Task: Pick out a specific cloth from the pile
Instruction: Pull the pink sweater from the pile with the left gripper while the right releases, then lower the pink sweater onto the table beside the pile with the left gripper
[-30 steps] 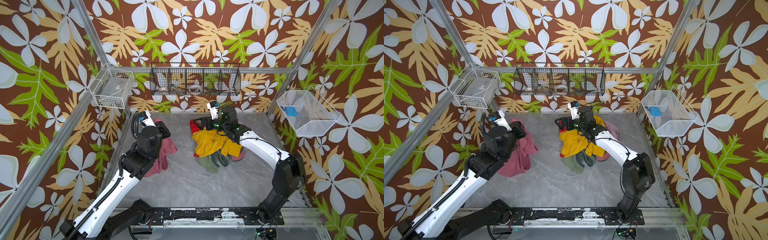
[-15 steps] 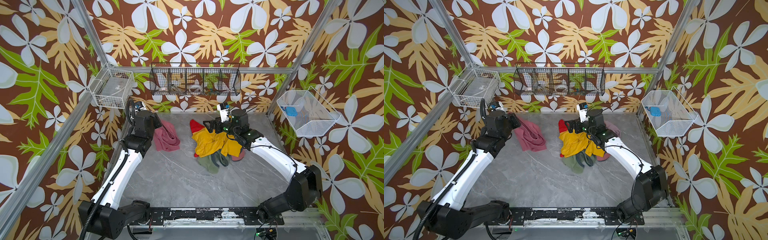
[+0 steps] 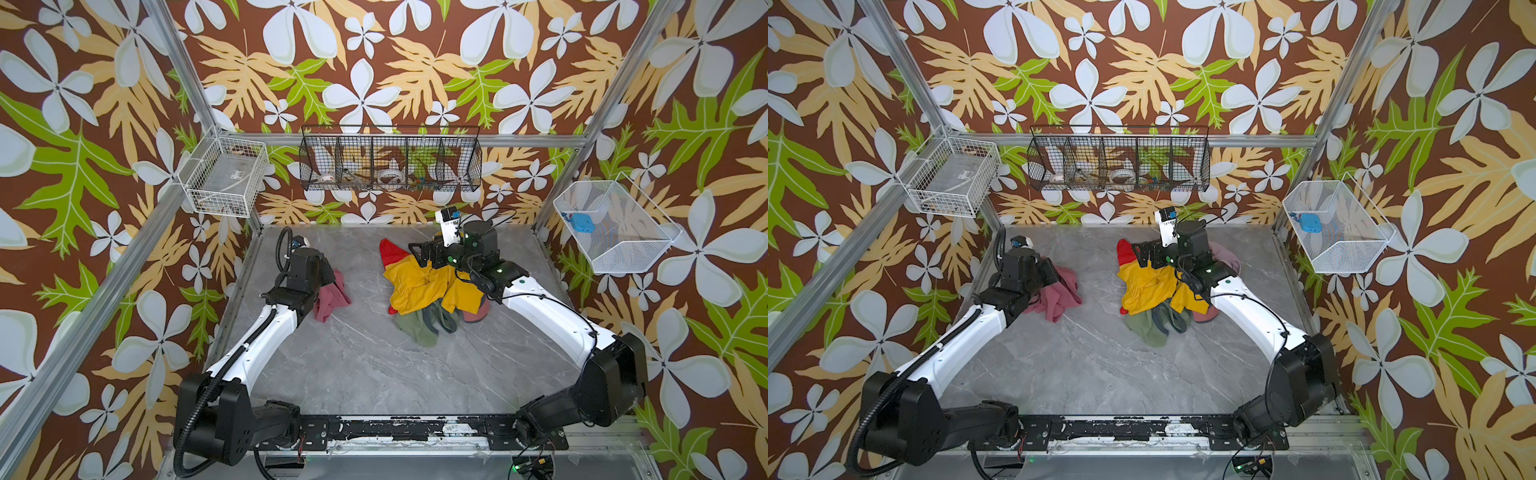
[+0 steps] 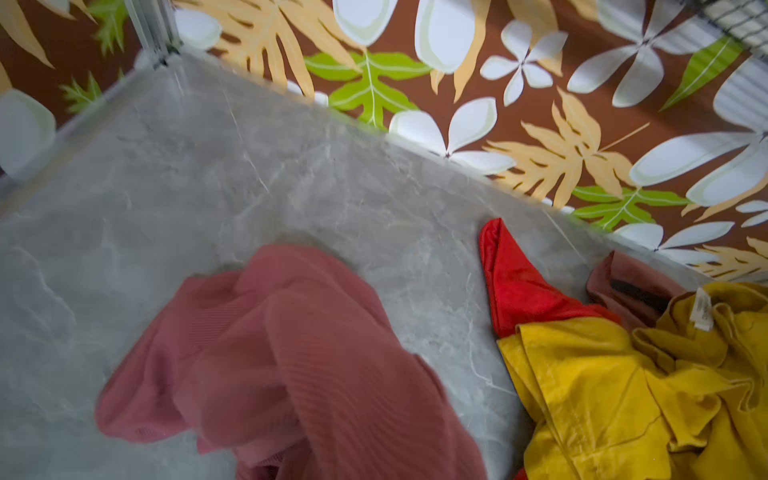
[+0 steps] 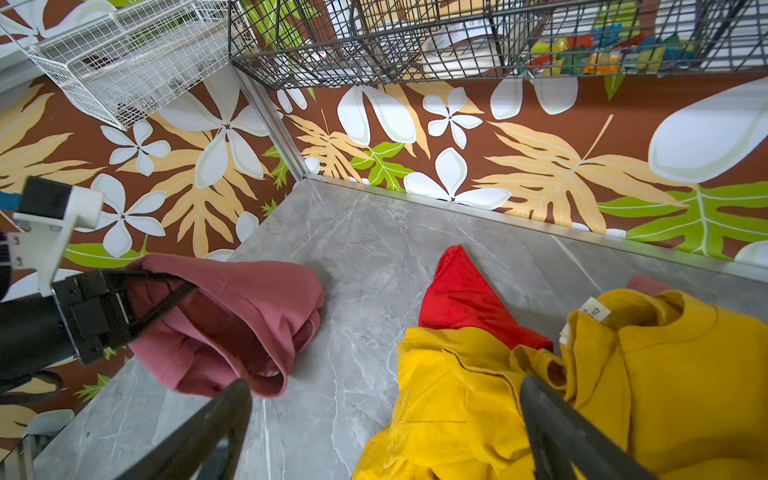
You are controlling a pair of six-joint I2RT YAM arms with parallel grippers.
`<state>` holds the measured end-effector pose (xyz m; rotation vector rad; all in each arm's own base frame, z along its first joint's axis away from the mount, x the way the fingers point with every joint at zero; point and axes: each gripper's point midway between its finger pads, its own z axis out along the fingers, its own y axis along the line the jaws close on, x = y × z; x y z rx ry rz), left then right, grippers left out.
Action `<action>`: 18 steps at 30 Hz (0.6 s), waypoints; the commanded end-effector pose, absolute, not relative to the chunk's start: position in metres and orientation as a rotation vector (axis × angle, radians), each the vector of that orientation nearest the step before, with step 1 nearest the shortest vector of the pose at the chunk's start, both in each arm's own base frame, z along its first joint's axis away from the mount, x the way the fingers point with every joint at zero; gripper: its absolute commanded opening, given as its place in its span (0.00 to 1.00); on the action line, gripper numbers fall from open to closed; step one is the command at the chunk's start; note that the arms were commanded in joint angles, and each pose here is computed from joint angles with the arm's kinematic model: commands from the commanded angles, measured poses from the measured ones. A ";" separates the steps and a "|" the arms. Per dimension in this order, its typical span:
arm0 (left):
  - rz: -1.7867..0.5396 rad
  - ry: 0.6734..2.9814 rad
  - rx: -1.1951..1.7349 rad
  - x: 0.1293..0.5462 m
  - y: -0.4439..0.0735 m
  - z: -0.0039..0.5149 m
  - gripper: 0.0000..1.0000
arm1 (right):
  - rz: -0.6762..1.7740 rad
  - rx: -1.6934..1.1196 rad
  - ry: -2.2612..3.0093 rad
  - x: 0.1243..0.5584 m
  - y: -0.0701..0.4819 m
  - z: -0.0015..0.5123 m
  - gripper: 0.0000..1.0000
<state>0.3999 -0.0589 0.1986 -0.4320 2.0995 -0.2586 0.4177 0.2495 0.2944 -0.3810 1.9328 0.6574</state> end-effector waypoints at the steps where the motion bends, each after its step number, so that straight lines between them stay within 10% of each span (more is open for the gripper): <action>1: -0.422 2.088 -0.443 0.407 -0.079 0.193 0.00 | 0.672 -0.374 1.928 0.420 0.252 0.296 0.99; 18: -0.663 2.015 -0.502 0.447 -0.061 0.202 0.00 | 0.694 -0.349 1.946 0.423 0.254 0.292 0.97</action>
